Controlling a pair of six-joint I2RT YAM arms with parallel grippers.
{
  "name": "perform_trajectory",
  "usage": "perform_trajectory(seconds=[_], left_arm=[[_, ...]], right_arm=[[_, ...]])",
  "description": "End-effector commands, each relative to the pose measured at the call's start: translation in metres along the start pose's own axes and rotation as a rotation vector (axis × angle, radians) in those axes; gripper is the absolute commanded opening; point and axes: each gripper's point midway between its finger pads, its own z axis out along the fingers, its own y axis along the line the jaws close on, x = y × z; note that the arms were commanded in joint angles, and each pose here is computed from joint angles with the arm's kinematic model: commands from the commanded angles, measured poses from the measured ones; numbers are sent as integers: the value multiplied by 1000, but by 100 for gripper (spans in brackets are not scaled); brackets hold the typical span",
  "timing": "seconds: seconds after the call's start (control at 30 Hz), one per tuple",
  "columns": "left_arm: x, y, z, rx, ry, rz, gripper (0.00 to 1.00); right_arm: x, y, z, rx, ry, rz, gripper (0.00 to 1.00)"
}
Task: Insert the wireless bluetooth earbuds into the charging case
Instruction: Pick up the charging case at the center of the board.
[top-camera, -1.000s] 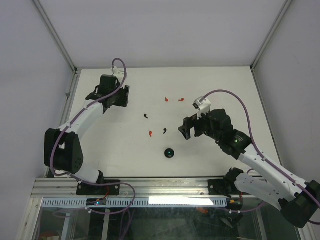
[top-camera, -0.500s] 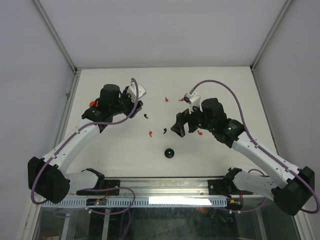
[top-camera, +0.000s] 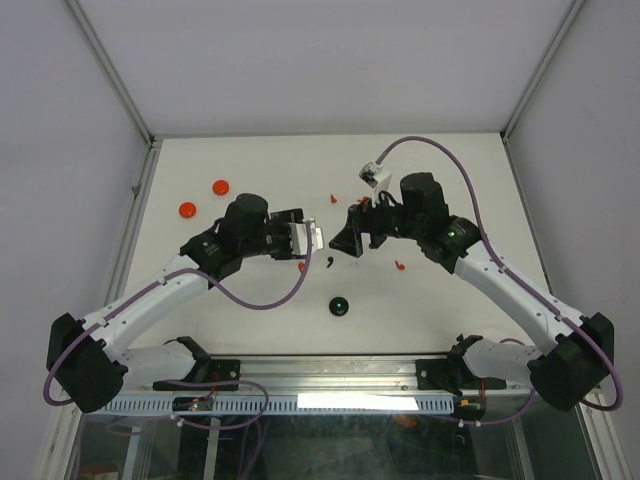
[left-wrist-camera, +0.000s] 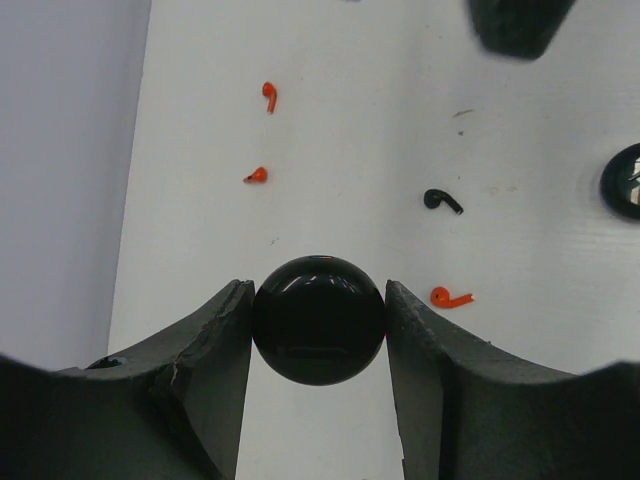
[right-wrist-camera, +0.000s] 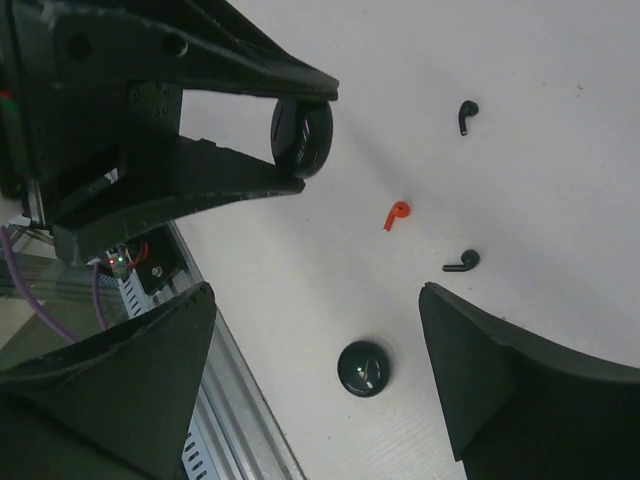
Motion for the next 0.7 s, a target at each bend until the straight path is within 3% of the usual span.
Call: perform_trajectory(seconds=[0.0,0.67], left_arm=[[-41,6,-5,-25,-125,200,30],[-81,-16,4,29,-228,265,29]], right_arm=[[-32,22,6,-121,-82,12,85],[-10,15,41,-219,-105,105,59]])
